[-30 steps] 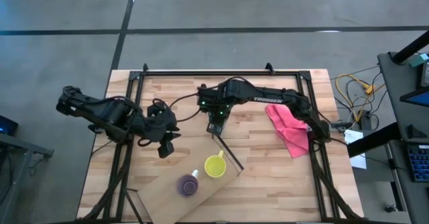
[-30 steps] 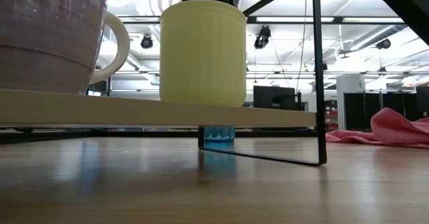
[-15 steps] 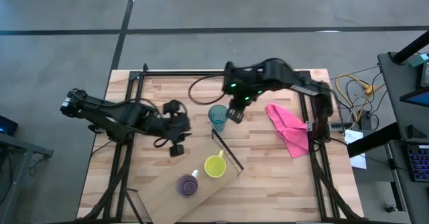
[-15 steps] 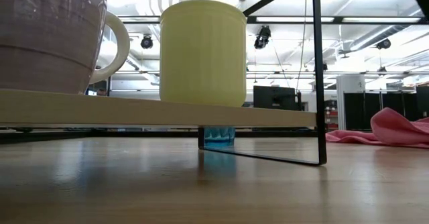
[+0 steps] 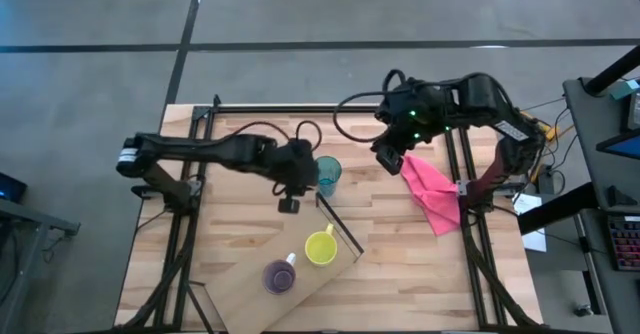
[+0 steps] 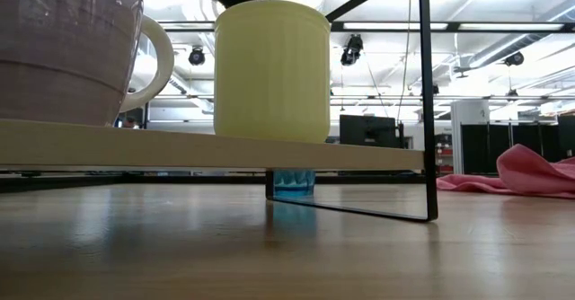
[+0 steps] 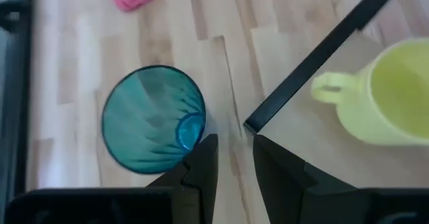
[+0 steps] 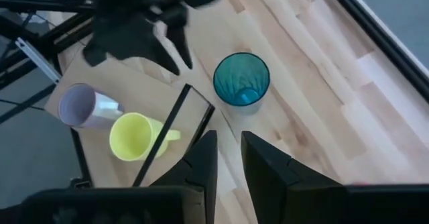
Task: Stack small to large cups/mugs on shelf
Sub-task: Put the blue cup on the shelf
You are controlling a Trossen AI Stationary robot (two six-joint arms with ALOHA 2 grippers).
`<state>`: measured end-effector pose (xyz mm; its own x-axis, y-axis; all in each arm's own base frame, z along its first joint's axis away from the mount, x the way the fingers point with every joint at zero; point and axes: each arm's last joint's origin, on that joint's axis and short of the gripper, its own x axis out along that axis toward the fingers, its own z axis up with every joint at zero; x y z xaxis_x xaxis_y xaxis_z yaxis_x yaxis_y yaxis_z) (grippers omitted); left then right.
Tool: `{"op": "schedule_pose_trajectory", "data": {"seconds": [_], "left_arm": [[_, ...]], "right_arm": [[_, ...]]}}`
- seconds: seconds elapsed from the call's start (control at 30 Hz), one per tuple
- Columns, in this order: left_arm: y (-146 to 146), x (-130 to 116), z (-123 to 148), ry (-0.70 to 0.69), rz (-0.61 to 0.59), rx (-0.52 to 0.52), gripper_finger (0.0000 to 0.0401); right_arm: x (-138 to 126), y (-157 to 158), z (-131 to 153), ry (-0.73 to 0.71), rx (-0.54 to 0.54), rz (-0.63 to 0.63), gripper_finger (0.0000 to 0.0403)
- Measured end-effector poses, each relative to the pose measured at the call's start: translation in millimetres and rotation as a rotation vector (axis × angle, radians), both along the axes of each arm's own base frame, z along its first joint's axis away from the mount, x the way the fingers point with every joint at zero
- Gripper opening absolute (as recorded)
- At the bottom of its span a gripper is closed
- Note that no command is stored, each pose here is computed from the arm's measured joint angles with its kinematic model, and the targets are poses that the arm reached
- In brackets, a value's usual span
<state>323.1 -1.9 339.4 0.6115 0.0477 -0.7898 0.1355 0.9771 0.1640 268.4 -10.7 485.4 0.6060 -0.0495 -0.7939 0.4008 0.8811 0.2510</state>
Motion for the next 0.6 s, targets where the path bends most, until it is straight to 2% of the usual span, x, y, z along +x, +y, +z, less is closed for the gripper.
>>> {"op": "schedule_pose_trajectory", "data": {"seconds": [0.2,0.4,0.6], "left_arm": [[27,12,-17,0.046,-0.089,-0.098,0.0081],[41,20,-28,0.061,-0.152,-0.037,0.0081],[44,24,-36,0.090,-0.191,-0.036,0.0081]], "right_arm": [[-1,6,0,-0.001,-0.011,0.020,0.0063],[2,7,-4,0.020,-0.018,0.032,0.0063],[6,7,-13,0.062,-0.024,0.041,0.0063]]}}
